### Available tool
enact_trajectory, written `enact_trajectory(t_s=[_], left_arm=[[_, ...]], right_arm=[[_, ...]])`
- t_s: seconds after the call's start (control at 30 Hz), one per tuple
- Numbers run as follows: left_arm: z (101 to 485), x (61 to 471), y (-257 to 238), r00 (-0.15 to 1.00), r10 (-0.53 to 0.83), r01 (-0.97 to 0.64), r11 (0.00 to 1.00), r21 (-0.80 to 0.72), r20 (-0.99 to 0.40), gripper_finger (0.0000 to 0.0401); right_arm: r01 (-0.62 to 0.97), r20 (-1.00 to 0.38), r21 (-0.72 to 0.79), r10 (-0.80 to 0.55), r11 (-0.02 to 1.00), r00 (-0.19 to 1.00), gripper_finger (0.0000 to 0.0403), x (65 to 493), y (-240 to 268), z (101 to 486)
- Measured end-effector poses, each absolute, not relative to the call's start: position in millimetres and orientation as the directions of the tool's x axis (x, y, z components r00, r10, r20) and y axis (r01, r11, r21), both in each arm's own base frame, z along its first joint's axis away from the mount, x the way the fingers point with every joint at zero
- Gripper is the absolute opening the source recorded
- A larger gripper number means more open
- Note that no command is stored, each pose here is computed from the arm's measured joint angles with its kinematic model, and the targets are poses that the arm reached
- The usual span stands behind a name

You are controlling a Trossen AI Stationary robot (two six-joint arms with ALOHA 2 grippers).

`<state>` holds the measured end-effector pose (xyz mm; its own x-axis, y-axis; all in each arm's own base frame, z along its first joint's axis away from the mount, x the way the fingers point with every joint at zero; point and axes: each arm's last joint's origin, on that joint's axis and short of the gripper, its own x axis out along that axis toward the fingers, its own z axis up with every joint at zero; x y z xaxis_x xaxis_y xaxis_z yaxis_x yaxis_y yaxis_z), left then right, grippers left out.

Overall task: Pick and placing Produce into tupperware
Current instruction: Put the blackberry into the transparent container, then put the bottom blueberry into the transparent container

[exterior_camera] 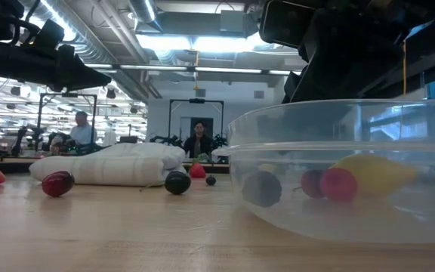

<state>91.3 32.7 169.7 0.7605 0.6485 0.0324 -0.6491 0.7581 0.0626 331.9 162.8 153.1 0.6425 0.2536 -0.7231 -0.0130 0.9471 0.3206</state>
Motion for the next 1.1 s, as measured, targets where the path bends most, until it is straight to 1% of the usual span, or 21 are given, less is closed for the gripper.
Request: enact_trajectory(t_s=[0.37,0.47,0.67,0.77,0.93,1.1], left_arm=[[170,91,33,0.761,0.648,-0.649,0.758,0.063,0.032,0.0126],[170,91,33,0.761,0.648,-0.649,0.758,0.063,0.032,0.0126],[170,91,33,0.761,0.648,-0.649,0.758,0.063,0.032,0.0126],[170,91,33,0.761,0.648,-0.649,0.758,0.063,0.032,0.0126],[170,91,33,0.761,0.648,-0.649,0.758,0.063,0.032,0.0126],[170,91,33,0.761,0.648,-0.649,0.758,0.063,0.032,0.0126]], right_arm=[[0.024,-0.722,0.351,0.254,0.936,0.643,0.0128,332,163,153],[0.024,-0.722,0.351,0.254,0.936,0.643,0.0145,332,163,153],[0.022,-0.722,0.349,0.254,0.937,0.643,0.0195,332,163,153],[0.007,-0.721,0.338,0.254,0.941,0.644,0.021,332,163,153],[-0.01,-0.709,0.332,0.256,0.943,0.657,0.0218,332,160,160],[-0.016,-0.668,0.349,0.26,0.937,0.698,0.0212,331,152,181]])
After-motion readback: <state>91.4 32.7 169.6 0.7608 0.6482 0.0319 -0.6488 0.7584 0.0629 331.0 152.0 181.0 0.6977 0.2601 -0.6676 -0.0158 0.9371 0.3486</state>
